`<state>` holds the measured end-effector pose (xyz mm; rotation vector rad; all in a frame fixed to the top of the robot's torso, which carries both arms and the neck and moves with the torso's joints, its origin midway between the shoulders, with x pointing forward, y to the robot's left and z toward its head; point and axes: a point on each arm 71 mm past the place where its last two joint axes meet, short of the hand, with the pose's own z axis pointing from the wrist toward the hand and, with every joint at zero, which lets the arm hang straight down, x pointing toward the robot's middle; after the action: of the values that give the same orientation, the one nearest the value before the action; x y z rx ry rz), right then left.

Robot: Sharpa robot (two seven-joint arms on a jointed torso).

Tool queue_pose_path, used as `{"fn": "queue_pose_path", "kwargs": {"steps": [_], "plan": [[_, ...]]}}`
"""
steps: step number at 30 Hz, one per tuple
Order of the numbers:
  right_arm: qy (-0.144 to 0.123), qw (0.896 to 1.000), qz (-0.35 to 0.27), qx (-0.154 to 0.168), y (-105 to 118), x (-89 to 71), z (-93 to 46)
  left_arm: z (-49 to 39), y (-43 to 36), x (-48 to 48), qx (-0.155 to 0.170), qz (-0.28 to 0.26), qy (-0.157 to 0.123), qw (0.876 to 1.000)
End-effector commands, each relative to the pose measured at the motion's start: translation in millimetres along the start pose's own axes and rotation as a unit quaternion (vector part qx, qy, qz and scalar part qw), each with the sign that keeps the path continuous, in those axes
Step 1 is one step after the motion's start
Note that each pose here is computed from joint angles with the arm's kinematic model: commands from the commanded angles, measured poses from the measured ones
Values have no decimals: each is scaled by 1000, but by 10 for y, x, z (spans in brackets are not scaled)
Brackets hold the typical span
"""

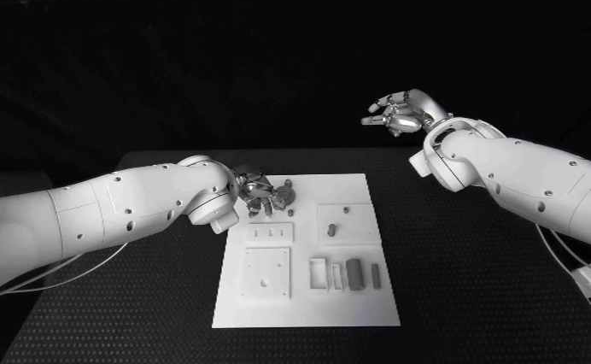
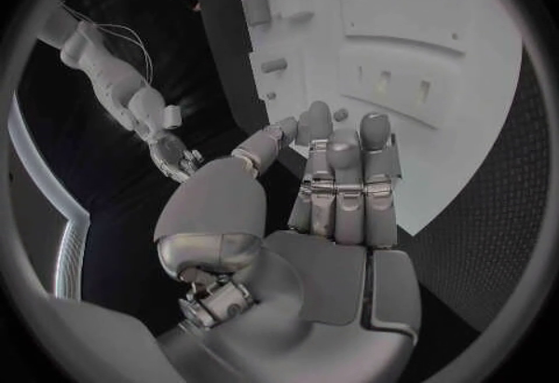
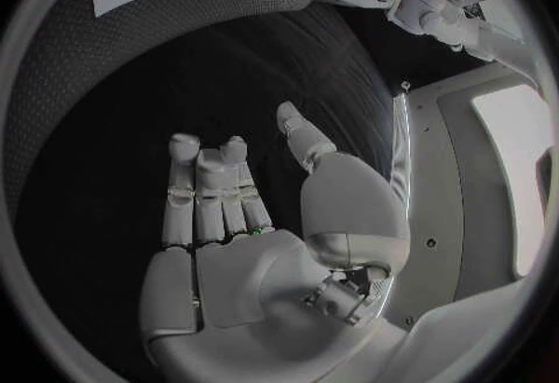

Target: Assemble the parts on the task board

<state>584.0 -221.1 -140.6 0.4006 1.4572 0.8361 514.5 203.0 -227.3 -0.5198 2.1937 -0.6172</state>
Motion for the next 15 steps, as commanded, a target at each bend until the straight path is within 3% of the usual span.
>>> {"fn": "queue_pose_path", "kwargs": {"steps": [1, 15], "plan": [[4, 1000, 9, -2, -3, -2, 4, -10, 67, -5, -39, 13, -7, 999], [11, 1000, 9, -1, -7, 8, 10, -20, 137, 44, -102, 29, 5, 994]]}}
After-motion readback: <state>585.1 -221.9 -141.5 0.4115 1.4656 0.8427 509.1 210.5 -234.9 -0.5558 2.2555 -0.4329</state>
